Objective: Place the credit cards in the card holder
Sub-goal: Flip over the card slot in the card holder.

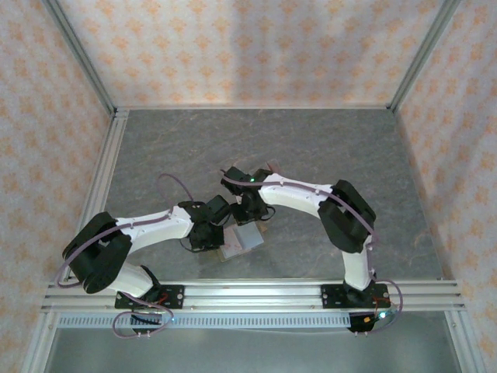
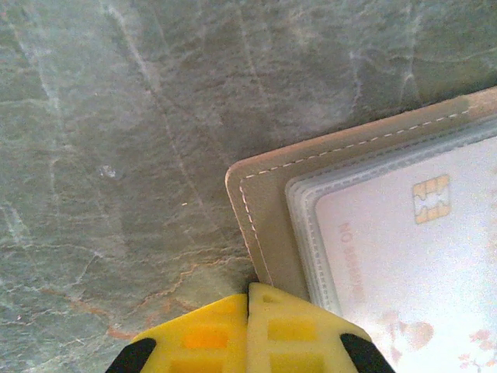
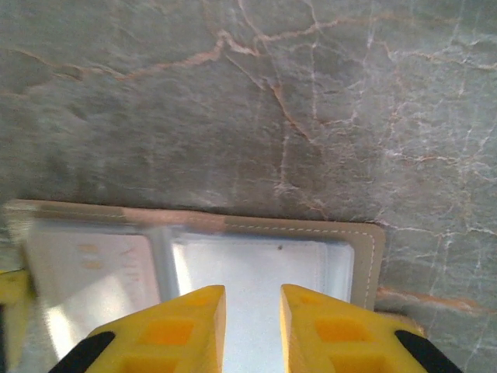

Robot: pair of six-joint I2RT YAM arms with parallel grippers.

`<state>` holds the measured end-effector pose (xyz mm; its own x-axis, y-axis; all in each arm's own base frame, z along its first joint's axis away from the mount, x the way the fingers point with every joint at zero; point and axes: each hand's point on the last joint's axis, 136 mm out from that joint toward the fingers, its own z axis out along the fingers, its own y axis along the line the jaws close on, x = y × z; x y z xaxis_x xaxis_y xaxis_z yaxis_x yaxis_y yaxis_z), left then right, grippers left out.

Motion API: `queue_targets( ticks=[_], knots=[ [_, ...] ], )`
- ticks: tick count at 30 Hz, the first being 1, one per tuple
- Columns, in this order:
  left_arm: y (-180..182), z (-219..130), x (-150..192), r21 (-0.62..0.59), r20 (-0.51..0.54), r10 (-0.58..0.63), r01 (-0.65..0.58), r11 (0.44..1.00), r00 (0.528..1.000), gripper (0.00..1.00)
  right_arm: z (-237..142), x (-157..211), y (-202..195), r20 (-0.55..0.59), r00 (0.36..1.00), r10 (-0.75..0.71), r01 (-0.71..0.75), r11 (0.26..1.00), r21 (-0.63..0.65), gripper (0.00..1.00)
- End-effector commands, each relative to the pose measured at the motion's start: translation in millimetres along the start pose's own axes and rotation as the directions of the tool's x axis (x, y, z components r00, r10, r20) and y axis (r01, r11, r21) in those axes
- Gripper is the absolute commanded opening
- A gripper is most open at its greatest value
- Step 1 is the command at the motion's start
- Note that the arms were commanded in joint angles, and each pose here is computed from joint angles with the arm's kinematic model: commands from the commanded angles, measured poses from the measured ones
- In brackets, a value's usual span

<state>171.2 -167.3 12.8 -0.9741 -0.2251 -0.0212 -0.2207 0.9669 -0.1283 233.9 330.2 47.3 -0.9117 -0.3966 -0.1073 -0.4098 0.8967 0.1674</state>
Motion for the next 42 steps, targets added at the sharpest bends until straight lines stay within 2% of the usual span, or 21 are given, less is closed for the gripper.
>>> queue_targets(
  ticks=[1, 10, 14, 18, 23, 25, 35, 42],
  knots=[
    [6.0, 7.2, 3.0, -0.022, 0.004, 0.003, -0.003, 1.0, 1.0, 0.0, 7.4, 2.6, -10.9, -0.019, 0.999, -0.027, 0.028, 0.997, 0.066, 0.25],
    [5.8, 7.2, 2.9, -0.02, 0.004, 0.003, -0.002, 1.0, 1.0, 0.0, 38.1, 25.2, -19.2, -0.041, 0.998, -0.047, 0.053, 0.986, 0.159, 0.26],
    [4.5, 7.8, 2.7, -0.017, 0.002, 0.002, -0.002, 1.0, 1.0, 0.0, 53.7, 40.3, -22.1, -0.048, 0.999, -0.011, 0.019, 0.987, 0.158, 0.25],
    [3.5, 7.2, 2.1, -0.016, 0.002, 0.006, -0.006, 1.0, 1.0, 0.0, 53.7, 44.7, -25.0, -0.036, 0.999, 0.003, 0.002, 0.987, 0.163, 0.17],
    [3.1, 6.3, 2.2, -0.016, 0.002, 0.007, -0.007, 1.0, 1.0, 0.0, 28.0, 35.1, -23.8, 0.027, 1.0, -0.005, 0.0, 0.986, 0.168, 0.07],
    [2.3, 5.9, 2.3, -0.011, 0.002, 0.006, -0.006, 1.0, 1.0, 0.0, 16.9, 31.2, -19.4, 0.049, 0.999, -0.004, -0.004, 0.989, 0.149, 0.0],
    [-10.0, 6.8, 0.8, 0.031, -0.003, -0.005, 0.005, 1.0, 1.0, 0.0, -19.5, 18.8, 14.2, 0.099, 0.994, 0.045, -0.044, 0.999, -0.015, 0.0],
    [-18.8, 8.9, 0.5, 0.054, -0.009, -0.006, 0.006, 0.999, 1.0, 0.0, -18.3, 16.2, 50.0, 0.056, 0.991, 0.118, -0.104, 0.973, -0.206, 0.0]
  ],
)
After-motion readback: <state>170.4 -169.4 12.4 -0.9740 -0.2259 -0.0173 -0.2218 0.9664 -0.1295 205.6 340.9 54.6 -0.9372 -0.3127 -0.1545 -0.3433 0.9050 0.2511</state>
